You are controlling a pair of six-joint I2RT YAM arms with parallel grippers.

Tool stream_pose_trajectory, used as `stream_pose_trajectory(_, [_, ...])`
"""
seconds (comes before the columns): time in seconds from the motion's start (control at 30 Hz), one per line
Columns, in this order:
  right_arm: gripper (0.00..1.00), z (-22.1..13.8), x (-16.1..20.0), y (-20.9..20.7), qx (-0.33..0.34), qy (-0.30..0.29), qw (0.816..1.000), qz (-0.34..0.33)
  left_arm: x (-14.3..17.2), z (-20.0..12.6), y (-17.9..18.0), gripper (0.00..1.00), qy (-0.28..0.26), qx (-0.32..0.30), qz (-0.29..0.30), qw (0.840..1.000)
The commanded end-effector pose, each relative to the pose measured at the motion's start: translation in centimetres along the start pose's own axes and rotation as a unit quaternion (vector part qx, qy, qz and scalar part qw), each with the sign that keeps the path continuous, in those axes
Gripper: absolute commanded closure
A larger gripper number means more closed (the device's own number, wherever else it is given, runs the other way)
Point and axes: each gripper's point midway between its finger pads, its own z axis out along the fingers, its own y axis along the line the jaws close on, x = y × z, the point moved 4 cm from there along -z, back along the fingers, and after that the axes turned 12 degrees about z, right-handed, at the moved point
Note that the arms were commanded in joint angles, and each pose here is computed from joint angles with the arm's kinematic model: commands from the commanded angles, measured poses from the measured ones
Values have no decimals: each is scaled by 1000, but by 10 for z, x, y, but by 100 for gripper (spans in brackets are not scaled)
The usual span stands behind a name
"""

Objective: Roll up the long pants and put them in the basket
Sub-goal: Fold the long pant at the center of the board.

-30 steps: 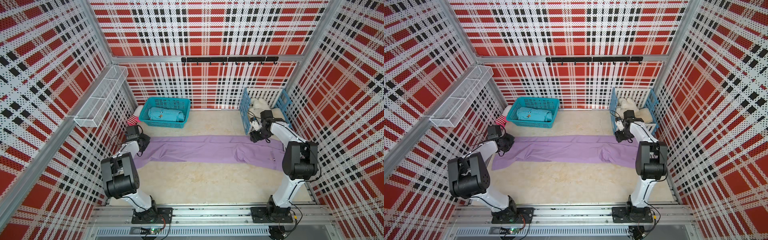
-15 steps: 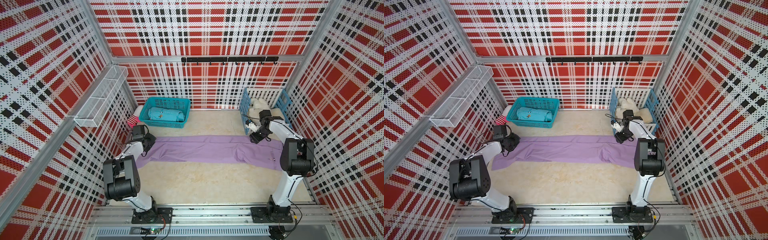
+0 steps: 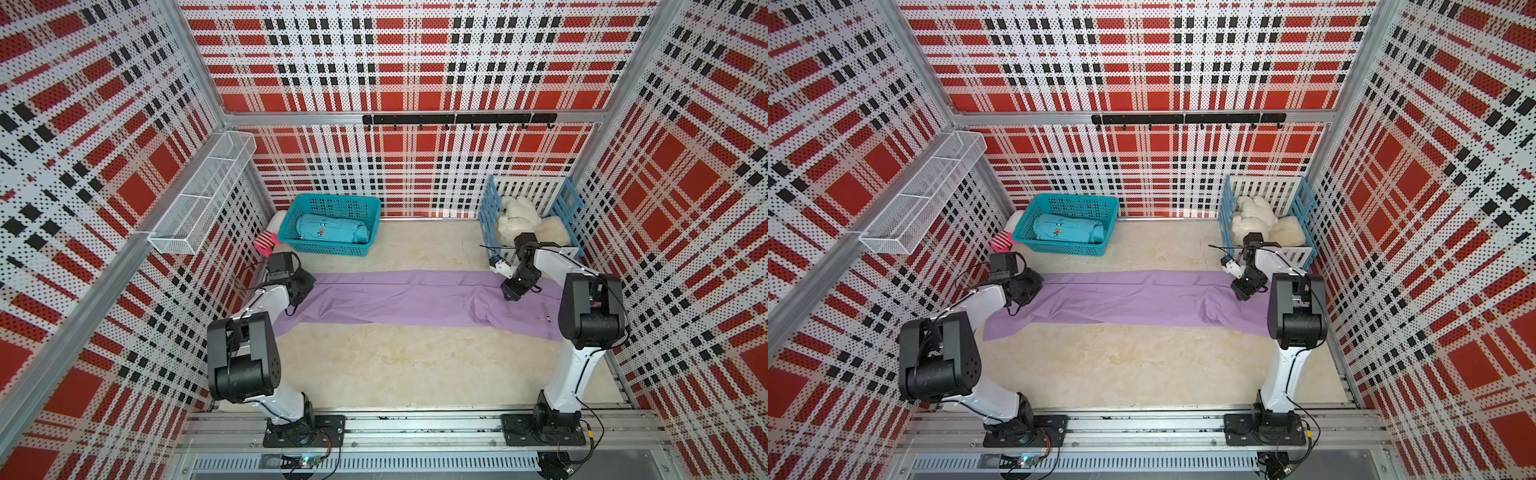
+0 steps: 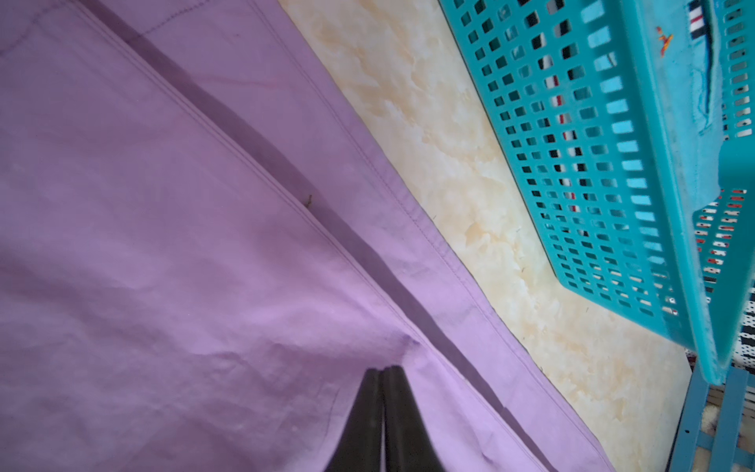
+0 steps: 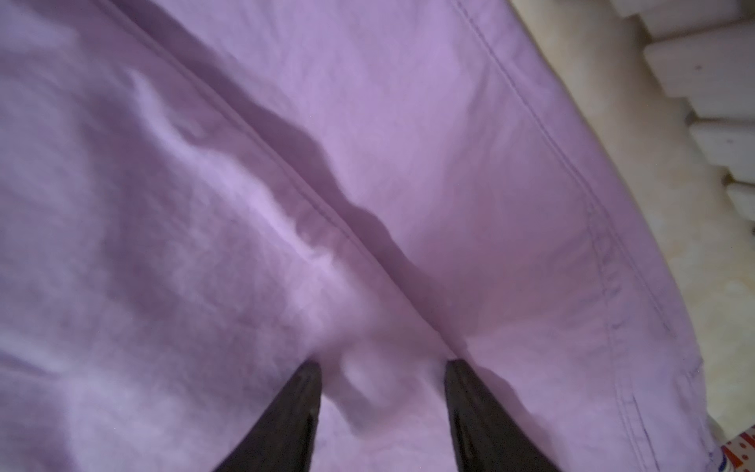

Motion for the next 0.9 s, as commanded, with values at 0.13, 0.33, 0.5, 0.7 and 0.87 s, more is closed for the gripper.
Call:
stream_pose_trajectory(0.13, [50,17,-1,-7,18,21,1000,-1,4,-1,0,92,0,-3,14,1000])
stream_pose_trajectory(0.33, [71,19,-4,-10,31,19,999,3,5,0,1,92,2,-4,14,1000])
stream_pose_trajectory(0.5, [100,2,-9,-12,56,-10,998,10,6,1,1,91,1,-6,15,1000])
stream_pose_trajectory(0.7, [100,-46,-25,-17,99,-86,991,12,5,0,1,92,-2,-10,15,1000])
stream_pose_trajectory(0.87, [100,-66,-39,-17,126,-123,984,1,1,-2,-1,91,-9,-8,13,1000])
